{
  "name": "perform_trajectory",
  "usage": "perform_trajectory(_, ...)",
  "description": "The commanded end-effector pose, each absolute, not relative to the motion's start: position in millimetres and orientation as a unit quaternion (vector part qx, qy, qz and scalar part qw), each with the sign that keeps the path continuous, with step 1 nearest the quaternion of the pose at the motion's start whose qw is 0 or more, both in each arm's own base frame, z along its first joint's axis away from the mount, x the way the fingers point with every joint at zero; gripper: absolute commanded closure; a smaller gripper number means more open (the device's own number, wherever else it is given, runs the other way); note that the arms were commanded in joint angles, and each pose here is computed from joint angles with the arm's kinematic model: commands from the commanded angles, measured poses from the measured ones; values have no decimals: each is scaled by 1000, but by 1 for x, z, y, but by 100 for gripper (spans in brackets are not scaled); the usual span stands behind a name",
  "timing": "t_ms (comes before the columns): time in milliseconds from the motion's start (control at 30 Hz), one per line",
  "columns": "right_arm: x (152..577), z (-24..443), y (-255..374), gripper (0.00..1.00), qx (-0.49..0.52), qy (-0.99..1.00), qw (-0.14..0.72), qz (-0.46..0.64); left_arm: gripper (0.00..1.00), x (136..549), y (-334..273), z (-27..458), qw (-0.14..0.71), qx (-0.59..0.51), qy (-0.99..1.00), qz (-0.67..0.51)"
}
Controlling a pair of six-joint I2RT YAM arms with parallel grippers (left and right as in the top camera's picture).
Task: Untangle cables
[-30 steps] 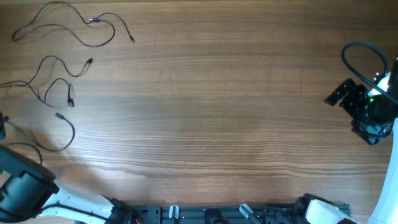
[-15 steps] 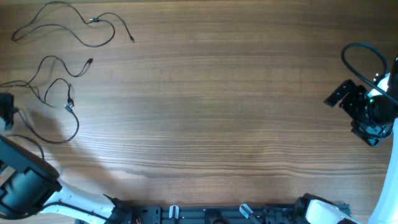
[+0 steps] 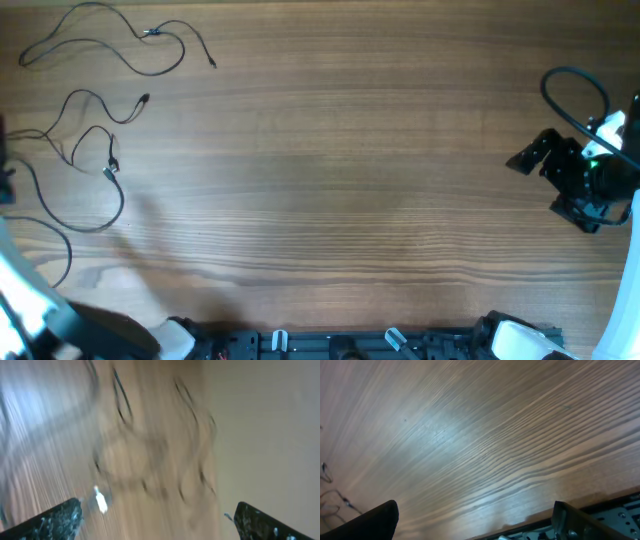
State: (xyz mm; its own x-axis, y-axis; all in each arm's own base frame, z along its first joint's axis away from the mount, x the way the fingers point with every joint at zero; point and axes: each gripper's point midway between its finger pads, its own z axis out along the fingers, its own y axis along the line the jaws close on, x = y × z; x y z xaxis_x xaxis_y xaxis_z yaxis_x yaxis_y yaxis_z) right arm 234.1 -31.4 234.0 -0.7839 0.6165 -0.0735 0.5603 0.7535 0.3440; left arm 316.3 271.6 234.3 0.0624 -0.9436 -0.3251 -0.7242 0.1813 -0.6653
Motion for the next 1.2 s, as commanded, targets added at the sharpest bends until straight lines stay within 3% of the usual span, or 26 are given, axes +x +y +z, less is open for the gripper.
perform_trajectory(0, 231, 243, -24, 0, 282, 938, 111, 167, 0, 314, 209, 237, 322, -607, 702, -184)
perform_trajectory(133, 225, 247, -17, 0, 255, 944, 114, 177, 5, 280, 207, 176, 221, -623, 750, -9)
perform_trajectory(167, 224, 246, -17, 0, 255, 944, 112, 177, 15, 278, 213, 160, 207, -615, 760, 30)
perform_trajectory(233, 224, 246, -16, 0, 255, 944, 111, 177, 44, 281, 210, 132, 180, -608, 772, 42)
perform_trajectory(300, 223, 246, -16, 0, 256, 944, 108, 177, 96, 284, 203, 89, 139, -600, 787, 44)
perform_trajectory(500, 223, 246, -16, 0, 256, 944, 109, 177, 96, 282, 204, 24, 63, -581, 809, 63)
perform_trajectory(733, 225, 247, -17, 0, 256, 944, 114, 176, 96, 289, 215, -6, 104, -583, 803, 74)
perform_trajectory(900, 226, 247, -17, 0, 256, 943, 116, 176, 96, 283, 198, -20, 89, -582, 807, 44)
perform_trajectory(1167, 225, 246, -17, 0, 253, 945, 113, 176, 96, 227, 182, -21, -20, -609, 787, 95)
